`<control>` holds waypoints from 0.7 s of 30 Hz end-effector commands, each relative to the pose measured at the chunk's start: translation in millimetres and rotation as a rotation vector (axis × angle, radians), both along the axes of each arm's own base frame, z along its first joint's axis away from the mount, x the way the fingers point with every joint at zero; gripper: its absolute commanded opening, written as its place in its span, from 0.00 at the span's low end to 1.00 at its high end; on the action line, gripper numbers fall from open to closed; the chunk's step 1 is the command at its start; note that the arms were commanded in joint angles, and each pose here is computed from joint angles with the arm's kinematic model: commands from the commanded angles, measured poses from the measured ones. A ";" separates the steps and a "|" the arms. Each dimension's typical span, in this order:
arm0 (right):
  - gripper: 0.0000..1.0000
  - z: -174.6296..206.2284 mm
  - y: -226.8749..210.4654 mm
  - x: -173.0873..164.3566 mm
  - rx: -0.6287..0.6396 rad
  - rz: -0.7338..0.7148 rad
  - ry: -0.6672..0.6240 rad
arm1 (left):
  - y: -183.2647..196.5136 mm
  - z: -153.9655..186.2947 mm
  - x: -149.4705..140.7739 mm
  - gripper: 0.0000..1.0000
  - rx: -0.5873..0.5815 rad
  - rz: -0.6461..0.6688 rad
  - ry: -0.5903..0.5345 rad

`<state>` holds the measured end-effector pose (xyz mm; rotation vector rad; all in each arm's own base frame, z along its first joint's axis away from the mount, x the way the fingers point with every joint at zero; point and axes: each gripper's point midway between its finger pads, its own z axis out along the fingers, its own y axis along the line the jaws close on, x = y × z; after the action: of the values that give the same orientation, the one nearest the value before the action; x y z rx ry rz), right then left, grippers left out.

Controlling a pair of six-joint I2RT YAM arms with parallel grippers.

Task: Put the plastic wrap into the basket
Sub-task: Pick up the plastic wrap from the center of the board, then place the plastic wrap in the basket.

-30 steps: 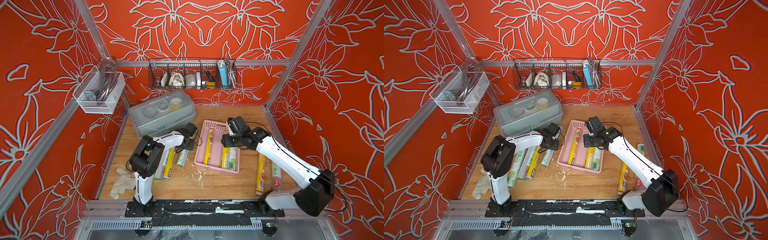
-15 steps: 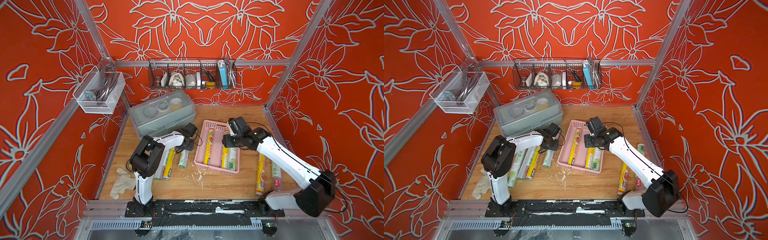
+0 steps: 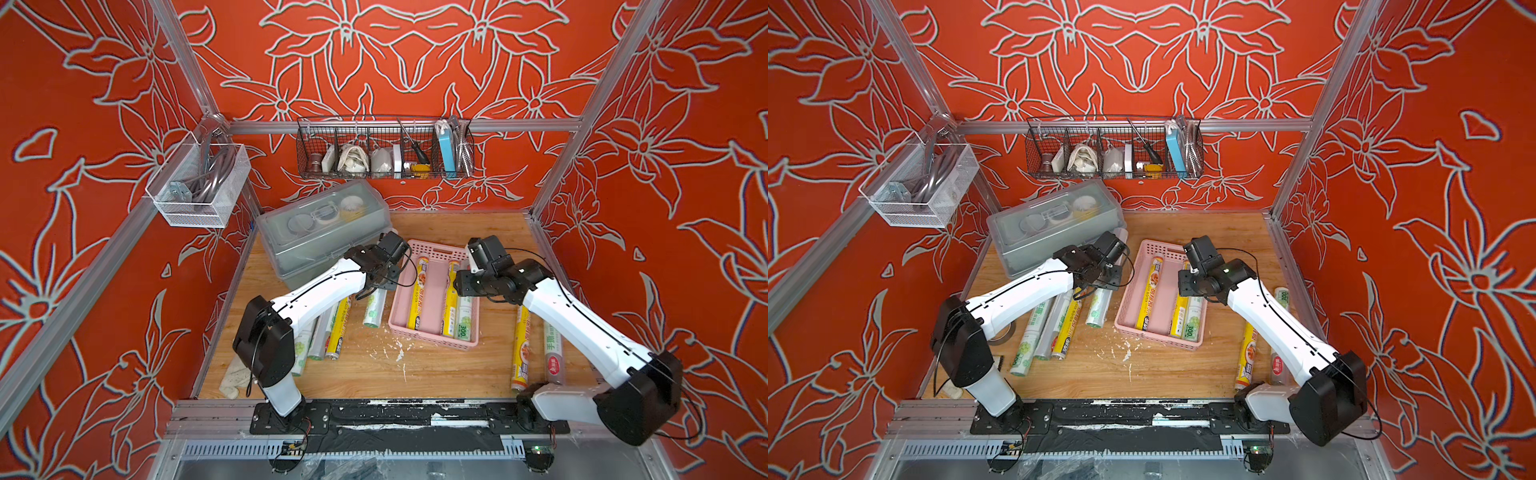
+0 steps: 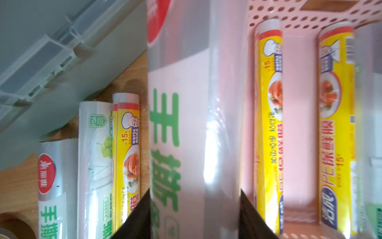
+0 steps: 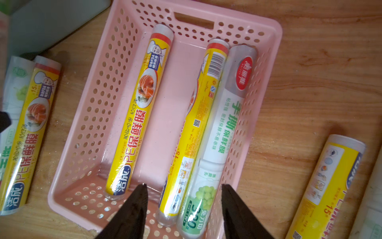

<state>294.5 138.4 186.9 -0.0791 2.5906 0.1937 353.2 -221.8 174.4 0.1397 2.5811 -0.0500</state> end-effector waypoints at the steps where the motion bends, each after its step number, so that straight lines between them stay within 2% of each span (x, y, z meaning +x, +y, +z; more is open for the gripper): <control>1: 0.58 -4.3 -13.8 -2.5 0.018 -0.030 0.008 | -12.0 27.3 1.3 0.31 -0.041 0.032 -0.056; 8: 0.58 -18.0 -47.7 -6.3 0.010 -0.091 0.034 | -69.7 25.9 11.9 0.31 -0.138 0.005 -0.038; 15: 0.58 -23.6 -58.9 -8.6 0.016 -0.109 0.048 | -111.6 3.8 14.2 0.31 -0.142 -0.018 -0.004; 21: 0.58 -23.3 -60.4 -9.8 0.023 -0.111 0.049 | -131.0 -13.2 15.9 0.31 -0.137 -0.032 0.007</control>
<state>288.6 79.0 163.8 0.0912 2.6320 0.1725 359.3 -340.3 139.0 0.1675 2.6408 -0.1720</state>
